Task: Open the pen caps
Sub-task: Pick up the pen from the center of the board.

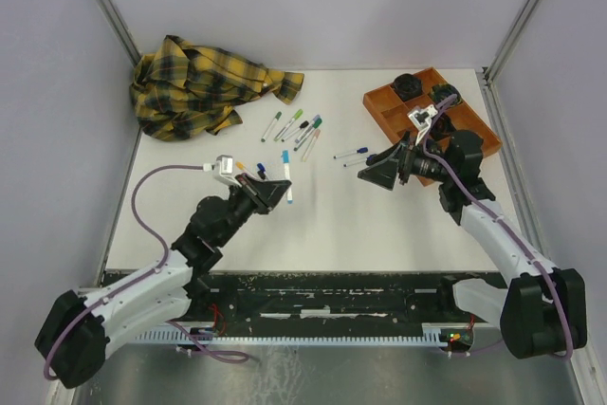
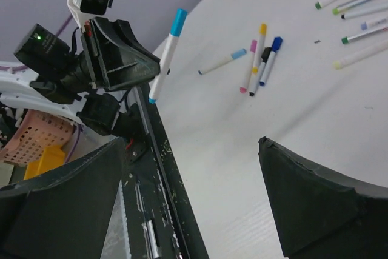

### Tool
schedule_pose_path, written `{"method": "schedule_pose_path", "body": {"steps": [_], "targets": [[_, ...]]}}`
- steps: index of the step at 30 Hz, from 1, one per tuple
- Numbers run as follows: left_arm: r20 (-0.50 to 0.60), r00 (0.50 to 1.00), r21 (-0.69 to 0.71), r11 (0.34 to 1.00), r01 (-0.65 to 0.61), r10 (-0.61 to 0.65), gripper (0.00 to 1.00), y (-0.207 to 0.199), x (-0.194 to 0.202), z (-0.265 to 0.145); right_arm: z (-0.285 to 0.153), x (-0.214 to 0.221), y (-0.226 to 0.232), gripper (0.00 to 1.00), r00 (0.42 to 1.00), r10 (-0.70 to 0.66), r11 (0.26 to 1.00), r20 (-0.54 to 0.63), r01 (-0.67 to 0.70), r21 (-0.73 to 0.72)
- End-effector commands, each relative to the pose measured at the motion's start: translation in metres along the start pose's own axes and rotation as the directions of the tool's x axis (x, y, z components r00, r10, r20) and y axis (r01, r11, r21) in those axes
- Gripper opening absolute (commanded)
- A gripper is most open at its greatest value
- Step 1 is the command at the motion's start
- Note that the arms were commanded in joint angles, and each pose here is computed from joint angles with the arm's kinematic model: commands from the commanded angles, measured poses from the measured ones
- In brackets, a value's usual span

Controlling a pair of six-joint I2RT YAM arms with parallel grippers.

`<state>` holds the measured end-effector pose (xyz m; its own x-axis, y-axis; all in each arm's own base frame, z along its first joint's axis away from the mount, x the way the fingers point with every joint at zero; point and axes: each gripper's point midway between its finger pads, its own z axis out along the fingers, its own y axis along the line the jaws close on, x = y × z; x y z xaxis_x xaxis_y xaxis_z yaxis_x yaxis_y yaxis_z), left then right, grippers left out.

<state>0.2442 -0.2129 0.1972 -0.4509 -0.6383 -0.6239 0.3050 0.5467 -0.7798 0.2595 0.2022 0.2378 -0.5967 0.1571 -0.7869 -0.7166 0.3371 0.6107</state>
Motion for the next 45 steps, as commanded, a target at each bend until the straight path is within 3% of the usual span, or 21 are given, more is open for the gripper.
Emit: {"method": "schedule_pose_path", "body": {"steps": [1, 10, 21, 27, 36, 42, 45], "targets": [[0.174, 0.983, 0.419, 0.899, -0.125, 0.055, 0.03, -0.105, -0.028, -0.006, 0.006, -0.041, 0.043, 0.99, 0.978, -0.113, 0.981, 0.174, 0.138, -0.139], [0.25, 0.966, 0.508, 0.841, -0.184, 0.061, 0.03, -0.147, -0.002, 0.002, 0.006, -0.049, 0.071, 0.99, 0.952, -0.053, 0.965, 0.303, 0.127, -0.231], [0.277, 0.959, 0.538, 0.817, -0.207, 0.061, 0.03, -0.174, 0.019, 0.02, 0.026, -0.031, 0.081, 0.93, 0.982, 0.01, 0.958, 0.191, 0.046, -0.283], [0.254, 0.965, 0.538, 0.821, -0.194, 0.062, 0.03, -0.175, 0.03, 0.028, 0.026, -0.032, 0.088, 0.77, 0.982, 0.011, 0.952, 0.189, 0.048, -0.302], [0.233, 0.971, 0.535, 0.825, -0.18, 0.061, 0.03, -0.173, 0.04, 0.033, 0.027, -0.032, 0.094, 0.39, 0.983, 0.0, 0.942, 0.182, 0.061, -0.33], [0.229, 0.972, 0.531, 0.828, -0.177, 0.061, 0.03, -0.173, 0.042, 0.036, 0.03, -0.027, 0.095, 0.4, 0.987, -0.008, 0.94, 0.159, 0.062, -0.335], [0.217, 0.974, 0.523, 0.835, -0.171, 0.064, 0.03, -0.17, 0.045, 0.038, 0.03, -0.027, 0.096, 0.28, 0.987, -0.029, 0.938, 0.156, 0.081, -0.337]]}}
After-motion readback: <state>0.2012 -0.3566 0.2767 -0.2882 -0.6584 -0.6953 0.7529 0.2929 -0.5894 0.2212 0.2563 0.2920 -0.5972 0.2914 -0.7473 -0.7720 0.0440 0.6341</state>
